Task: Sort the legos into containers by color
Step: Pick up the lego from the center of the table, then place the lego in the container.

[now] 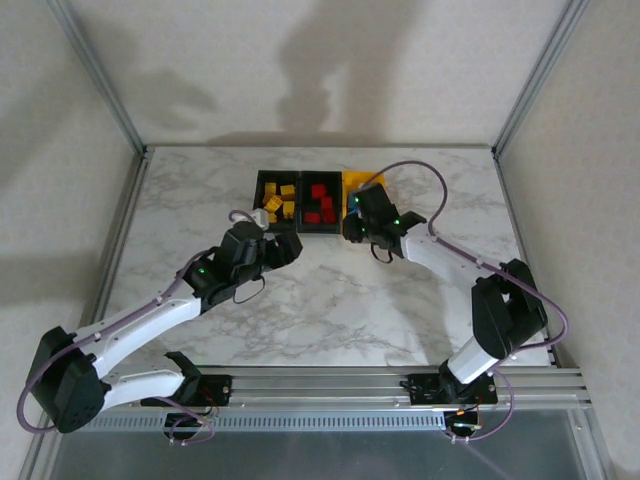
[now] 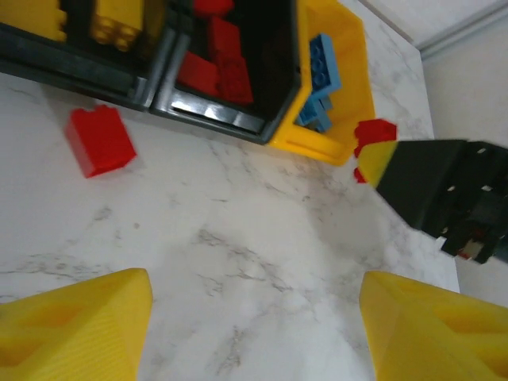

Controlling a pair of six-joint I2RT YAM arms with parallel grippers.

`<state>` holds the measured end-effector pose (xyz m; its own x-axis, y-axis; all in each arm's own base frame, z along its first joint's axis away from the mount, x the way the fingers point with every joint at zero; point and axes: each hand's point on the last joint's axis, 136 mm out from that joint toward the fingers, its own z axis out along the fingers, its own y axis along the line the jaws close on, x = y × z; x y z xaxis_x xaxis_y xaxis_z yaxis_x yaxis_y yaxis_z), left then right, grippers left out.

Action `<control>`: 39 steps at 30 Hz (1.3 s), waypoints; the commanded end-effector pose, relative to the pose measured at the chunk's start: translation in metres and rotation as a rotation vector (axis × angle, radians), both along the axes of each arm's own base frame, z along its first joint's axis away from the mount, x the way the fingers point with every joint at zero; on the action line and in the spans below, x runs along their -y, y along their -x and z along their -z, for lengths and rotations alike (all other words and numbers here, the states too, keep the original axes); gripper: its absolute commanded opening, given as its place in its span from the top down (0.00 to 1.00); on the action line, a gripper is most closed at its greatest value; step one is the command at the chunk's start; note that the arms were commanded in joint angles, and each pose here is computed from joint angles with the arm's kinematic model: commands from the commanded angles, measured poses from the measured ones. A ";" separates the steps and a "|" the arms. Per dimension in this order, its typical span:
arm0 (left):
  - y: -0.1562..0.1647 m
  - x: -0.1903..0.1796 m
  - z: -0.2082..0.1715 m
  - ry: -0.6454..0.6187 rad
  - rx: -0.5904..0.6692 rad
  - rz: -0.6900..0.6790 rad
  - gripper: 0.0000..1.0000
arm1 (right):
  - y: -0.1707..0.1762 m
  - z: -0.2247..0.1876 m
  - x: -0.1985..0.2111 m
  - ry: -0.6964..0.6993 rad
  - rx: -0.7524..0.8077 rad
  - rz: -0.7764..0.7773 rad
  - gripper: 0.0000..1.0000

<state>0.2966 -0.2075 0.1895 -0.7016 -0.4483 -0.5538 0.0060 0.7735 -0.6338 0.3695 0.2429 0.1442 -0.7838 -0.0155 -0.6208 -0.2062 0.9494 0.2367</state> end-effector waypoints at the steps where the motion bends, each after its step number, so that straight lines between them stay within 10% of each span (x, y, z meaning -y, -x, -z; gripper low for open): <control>1: 0.002 -0.022 0.003 -0.014 -0.019 -0.060 0.30 | -0.013 -0.001 -0.018 0.013 -0.009 -0.035 0.67; 39: 0.008 -0.047 0.014 0.011 -0.049 -0.114 0.30 | -0.111 0.033 -0.105 -0.058 -0.039 -0.041 0.47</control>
<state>0.2911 -0.1643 0.1785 -0.6719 -0.5206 -0.5268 -0.0979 0.7675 -0.6336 0.4837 0.3422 0.0874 -0.8288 -0.0211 -0.5591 -0.2207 0.9306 0.2921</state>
